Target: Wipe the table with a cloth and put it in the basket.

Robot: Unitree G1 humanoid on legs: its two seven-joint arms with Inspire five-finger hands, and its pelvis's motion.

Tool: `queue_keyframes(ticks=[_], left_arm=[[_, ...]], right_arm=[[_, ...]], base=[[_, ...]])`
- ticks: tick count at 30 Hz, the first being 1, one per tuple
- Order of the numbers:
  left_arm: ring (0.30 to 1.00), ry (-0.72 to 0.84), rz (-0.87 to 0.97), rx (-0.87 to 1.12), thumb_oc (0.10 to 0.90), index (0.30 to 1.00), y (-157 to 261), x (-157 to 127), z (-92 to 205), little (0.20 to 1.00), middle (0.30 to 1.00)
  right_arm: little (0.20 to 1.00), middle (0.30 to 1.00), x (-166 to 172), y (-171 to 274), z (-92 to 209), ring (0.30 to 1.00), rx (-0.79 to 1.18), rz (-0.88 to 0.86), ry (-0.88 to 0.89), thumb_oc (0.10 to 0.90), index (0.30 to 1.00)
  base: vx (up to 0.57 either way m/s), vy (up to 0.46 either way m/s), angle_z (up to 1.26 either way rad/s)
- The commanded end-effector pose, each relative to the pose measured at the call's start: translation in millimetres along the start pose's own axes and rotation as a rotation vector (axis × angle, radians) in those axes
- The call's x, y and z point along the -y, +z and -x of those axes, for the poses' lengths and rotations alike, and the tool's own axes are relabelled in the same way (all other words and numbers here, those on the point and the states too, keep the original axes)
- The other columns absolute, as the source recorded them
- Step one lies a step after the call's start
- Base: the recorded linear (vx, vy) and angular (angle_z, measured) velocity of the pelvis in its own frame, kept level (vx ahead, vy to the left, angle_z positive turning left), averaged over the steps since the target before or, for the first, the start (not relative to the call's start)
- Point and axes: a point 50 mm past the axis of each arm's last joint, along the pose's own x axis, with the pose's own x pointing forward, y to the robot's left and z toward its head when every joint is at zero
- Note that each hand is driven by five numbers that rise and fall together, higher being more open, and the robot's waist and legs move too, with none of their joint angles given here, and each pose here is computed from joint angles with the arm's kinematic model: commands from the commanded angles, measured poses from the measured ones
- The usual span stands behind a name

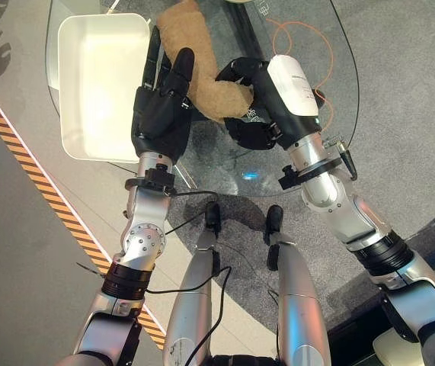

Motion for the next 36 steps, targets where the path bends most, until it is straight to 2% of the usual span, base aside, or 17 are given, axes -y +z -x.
queue_keyframes(ticks=[1,27,28,29,30,36], left_arm=[[0.300,-0.392,0.020,0.189,0.100,0.300,30.1,72.2,-16.3,0.200,0.300],[0.300,-0.413,0.015,0.235,0.100,0.300,32.9,74.9,-14.8,0.200,0.300],[0.300,-0.413,0.015,0.236,0.100,0.300,33.0,74.9,-14.8,0.200,0.300],[0.300,-0.410,0.014,0.243,0.100,0.300,34.1,74.6,-15.0,0.200,0.300],[0.300,-0.409,0.014,0.250,0.100,0.300,35.1,74.1,-14.8,0.200,0.300],[0.300,-0.401,0.018,0.285,0.100,0.300,37.7,73.1,-13.7,0.200,0.300]], right_arm=[[0.200,0.300,25.3,95.3,-18.2,0.300,0.518,-0.032,-0.076,0.100,0.300],[0.200,0.300,23.8,96.0,-17.7,0.300,0.525,-0.030,-0.067,0.100,0.300],[0.406,0.476,24.1,95.8,-17.8,0.476,0.524,-0.030,-0.068,0.306,0.476],[0.532,0.585,24.4,95.5,-18.4,0.585,0.518,-0.035,-0.068,0.432,0.585],[0.900,0.900,24.6,95.0,-18.3,0.900,0.515,-0.039,-0.072,0.800,0.900],[0.900,0.900,24.4,93.5,-17.7,0.900,0.508,-0.045,-0.083,0.800,0.900]], base=[[0.00,0.000,0.00],[0.00,0.000,0.00],[0.00,0.000,0.00],[0.00,0.000,0.00],[0.00,0.000,0.00],[0.00,0.000,0.00]])
